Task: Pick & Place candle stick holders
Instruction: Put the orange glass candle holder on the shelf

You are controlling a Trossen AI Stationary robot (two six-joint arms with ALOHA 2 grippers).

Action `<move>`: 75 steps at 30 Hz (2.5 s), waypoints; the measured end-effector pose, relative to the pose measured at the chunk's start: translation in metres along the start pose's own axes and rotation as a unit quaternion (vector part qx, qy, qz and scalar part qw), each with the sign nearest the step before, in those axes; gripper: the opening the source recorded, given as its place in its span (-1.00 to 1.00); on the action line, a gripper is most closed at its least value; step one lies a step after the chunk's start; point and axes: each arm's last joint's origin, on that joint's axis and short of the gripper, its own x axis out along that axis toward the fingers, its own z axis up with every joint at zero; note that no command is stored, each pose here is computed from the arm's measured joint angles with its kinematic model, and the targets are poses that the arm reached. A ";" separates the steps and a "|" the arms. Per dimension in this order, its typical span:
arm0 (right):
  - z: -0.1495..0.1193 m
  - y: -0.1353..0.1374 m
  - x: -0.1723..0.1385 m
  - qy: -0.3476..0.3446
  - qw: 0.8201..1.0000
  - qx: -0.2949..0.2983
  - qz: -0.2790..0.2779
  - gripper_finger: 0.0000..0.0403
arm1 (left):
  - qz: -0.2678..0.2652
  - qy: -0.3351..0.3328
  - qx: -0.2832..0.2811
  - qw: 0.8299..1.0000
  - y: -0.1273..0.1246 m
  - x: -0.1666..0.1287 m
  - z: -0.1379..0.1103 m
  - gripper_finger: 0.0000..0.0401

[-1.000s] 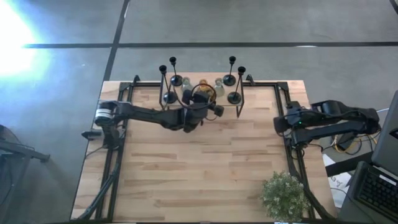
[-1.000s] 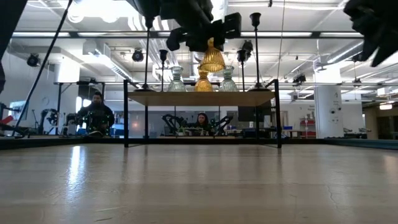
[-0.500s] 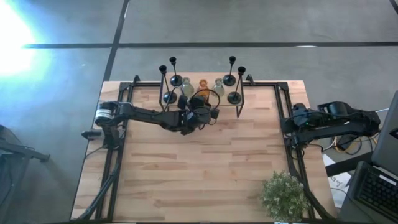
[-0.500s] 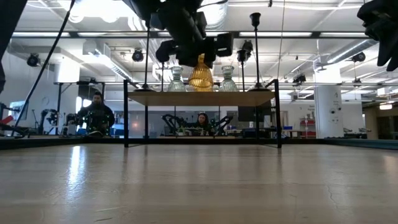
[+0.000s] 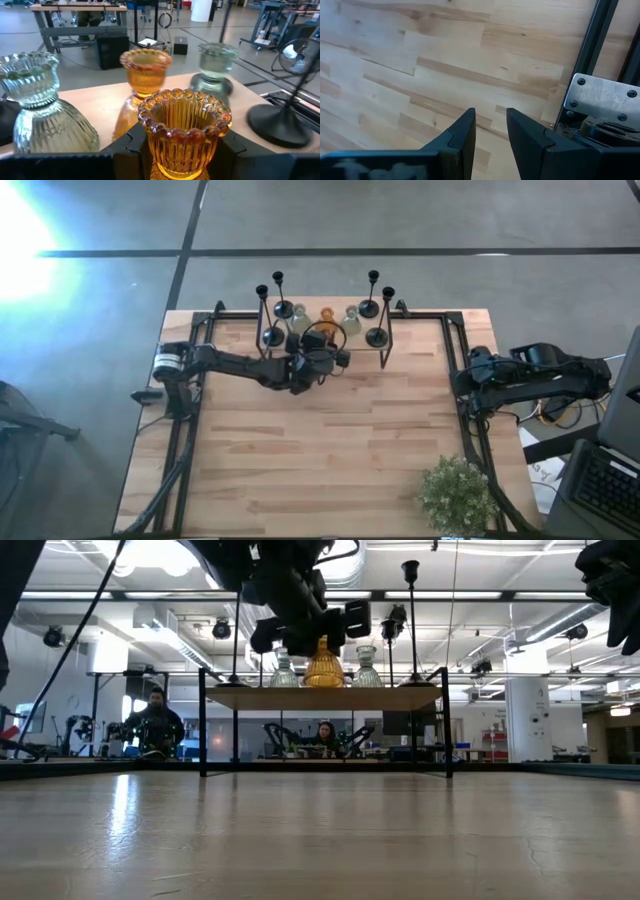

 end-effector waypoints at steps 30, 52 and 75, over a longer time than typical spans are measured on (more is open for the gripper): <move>0.000 0.000 0.000 0.000 1.000 -0.004 0.000 -0.56 | -0.008 0.005 0.007 1.000 0.013 0.029 0.001 -0.36; 0.000 0.000 0.000 0.000 1.000 -0.017 -0.001 -0.55 | 0.015 -0.013 0.059 0.998 0.010 0.035 -0.007 -0.36; 0.000 0.000 0.000 -0.001 1.000 -0.017 -0.001 -0.56 | 0.004 -0.020 0.027 0.999 0.020 0.038 -0.021 -0.36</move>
